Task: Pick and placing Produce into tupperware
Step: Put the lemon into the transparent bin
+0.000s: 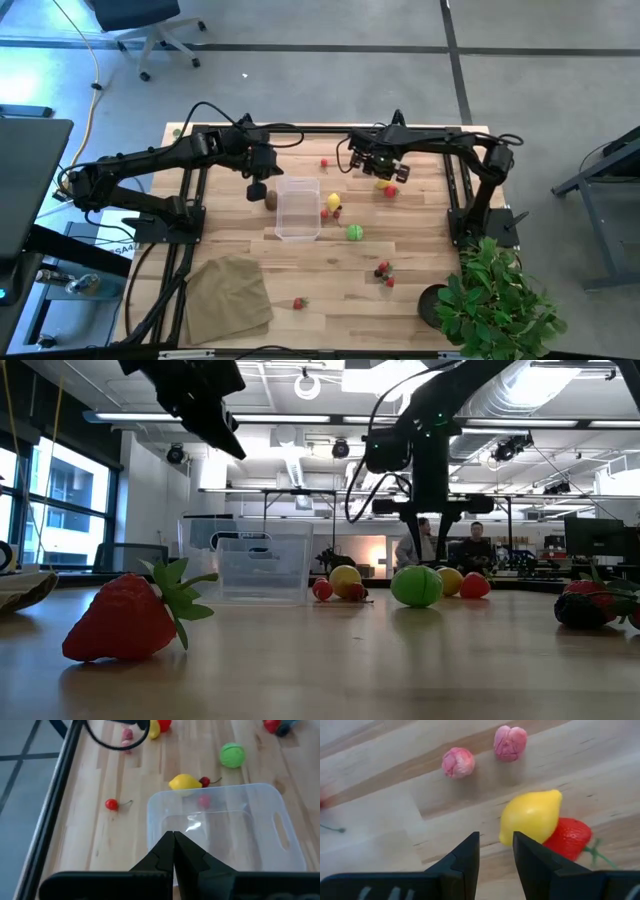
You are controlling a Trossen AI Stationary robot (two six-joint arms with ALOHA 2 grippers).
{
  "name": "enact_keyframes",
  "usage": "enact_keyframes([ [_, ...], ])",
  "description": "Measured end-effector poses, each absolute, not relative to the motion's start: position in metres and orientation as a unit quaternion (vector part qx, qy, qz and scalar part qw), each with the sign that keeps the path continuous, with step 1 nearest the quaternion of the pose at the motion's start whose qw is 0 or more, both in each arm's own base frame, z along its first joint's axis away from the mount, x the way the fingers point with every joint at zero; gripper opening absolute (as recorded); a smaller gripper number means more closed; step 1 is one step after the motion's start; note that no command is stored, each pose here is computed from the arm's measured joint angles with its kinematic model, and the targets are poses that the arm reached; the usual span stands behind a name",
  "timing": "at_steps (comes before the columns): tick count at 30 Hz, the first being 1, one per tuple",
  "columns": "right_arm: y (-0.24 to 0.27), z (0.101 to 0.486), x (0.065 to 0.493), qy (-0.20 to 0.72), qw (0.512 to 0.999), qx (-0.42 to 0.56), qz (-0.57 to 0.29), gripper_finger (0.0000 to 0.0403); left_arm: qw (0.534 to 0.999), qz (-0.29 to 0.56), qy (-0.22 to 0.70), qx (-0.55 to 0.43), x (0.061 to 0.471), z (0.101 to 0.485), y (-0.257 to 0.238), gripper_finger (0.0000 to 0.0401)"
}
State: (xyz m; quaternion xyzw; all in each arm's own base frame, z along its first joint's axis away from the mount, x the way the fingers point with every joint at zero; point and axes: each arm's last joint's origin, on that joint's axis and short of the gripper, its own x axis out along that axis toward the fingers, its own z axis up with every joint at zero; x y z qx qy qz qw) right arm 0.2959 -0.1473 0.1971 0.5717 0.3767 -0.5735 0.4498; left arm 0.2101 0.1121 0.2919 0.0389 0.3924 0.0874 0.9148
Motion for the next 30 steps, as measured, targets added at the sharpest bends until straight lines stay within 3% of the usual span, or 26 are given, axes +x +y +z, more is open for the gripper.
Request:
enact_keyframes([
  [5, -0.145, 0.206, 0.289, 0.378, 0.451, 0.561, -0.582, 0.0139, 0.915, 0.088, 0.393, 0.039, 0.210, 0.292, 0.112, 0.0001],
  [17, -0.144, 0.206, 0.283, 0.388, 0.448, 0.541, -0.597, 0.0269, 0.915, 0.088, 0.393, 0.039, 0.210, 0.292, 0.112, 0.0001],
  [30, -0.142, 0.160, 0.271, 0.373, 0.443, 0.577, -0.576, 0.0290, 0.915, 0.088, 0.393, 0.039, 0.210, 0.292, 0.112, 0.0001],
])
